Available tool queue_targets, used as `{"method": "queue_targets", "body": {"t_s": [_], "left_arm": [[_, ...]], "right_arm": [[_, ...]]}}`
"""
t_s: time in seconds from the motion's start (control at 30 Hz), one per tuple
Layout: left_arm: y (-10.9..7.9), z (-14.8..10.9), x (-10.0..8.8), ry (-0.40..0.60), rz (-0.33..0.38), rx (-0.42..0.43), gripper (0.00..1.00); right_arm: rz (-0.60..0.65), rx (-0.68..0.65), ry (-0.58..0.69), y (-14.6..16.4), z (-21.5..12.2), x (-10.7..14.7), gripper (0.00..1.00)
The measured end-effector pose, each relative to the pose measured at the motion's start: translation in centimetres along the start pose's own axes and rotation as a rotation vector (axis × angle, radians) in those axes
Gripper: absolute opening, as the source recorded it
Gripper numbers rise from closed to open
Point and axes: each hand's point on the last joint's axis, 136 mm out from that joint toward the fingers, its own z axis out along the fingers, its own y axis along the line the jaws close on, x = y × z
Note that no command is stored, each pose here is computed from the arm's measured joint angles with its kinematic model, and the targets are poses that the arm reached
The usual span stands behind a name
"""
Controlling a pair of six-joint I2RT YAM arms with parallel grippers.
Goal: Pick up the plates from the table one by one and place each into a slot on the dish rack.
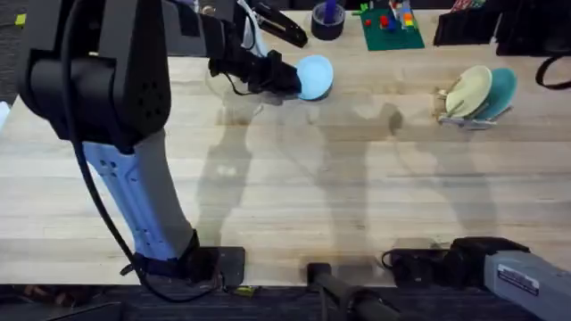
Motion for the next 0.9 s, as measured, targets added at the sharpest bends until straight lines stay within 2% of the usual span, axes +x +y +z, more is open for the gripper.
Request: {"method": "queue_targets", "body": {"t_s": [0.1,0.33,0.63,0.9], "left_arm": [[0.0,0.0,0.0,0.0,-0.003,-0.001,0.039],[0.0,0.0,0.0,-0.001,-0.003,-0.001,0.039],[0.0,0.0,0.0,-0.001,-0.003,-0.001,0.039],[0.0,0.0,0.0,0.0,-0.003,-0.001,0.039]], "right_arm": [[0.0,-0.009,0.0,0.2,0.0,0.0,0.995],[0.016,-0.128,0.038,2.5,1.1,0.3,0.995],[-0.041,-0.246,0.14,7.1,7.6,1.2,0.994],[-0.091,-0.3,0.156,10.4,13.4,1.7,0.994]]}}
